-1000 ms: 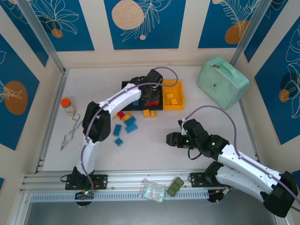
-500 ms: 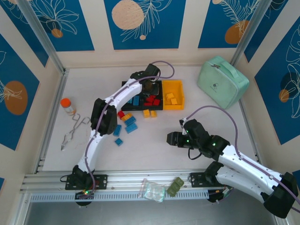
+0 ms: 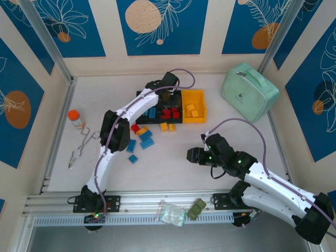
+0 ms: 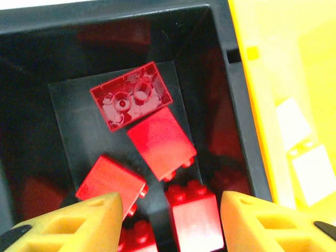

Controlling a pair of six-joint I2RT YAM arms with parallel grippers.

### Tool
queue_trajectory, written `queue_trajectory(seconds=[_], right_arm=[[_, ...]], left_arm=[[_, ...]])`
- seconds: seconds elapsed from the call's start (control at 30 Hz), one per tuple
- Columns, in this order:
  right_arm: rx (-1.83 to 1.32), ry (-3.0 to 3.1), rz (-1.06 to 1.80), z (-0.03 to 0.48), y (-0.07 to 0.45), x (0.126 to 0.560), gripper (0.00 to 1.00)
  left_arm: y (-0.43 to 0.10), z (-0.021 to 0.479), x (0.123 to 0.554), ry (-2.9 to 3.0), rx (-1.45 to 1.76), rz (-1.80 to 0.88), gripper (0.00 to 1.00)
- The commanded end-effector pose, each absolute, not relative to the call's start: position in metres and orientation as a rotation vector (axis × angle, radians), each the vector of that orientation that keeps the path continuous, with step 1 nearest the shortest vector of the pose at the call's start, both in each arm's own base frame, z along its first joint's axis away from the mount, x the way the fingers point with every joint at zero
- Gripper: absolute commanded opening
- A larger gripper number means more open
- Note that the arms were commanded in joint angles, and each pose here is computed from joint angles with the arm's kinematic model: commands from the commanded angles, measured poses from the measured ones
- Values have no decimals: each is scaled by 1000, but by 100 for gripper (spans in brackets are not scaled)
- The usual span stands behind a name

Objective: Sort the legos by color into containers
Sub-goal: Pick up the lego from the middle-left of the table.

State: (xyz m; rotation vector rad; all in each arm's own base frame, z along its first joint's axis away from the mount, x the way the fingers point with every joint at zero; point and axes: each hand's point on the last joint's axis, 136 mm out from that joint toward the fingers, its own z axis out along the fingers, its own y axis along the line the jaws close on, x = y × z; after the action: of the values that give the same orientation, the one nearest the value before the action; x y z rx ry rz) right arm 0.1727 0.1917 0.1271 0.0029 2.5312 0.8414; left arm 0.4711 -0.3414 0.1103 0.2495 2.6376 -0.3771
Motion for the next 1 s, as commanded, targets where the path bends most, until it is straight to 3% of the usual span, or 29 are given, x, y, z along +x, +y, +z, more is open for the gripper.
queue_trajectory(seconds=[0.0, 0.43, 0.97], right_arm=[[7, 2540, 821, 122, 189, 173, 53], [-29, 2523, 823, 129, 194, 177, 61], [-127, 2479, 824, 145, 219, 196, 74]], left_arm=[[-343, 168, 458, 2526, 283, -457, 52], [-303, 173, 394, 2517, 336, -474, 52], [-217, 143, 307, 2539, 226, -369, 66]])
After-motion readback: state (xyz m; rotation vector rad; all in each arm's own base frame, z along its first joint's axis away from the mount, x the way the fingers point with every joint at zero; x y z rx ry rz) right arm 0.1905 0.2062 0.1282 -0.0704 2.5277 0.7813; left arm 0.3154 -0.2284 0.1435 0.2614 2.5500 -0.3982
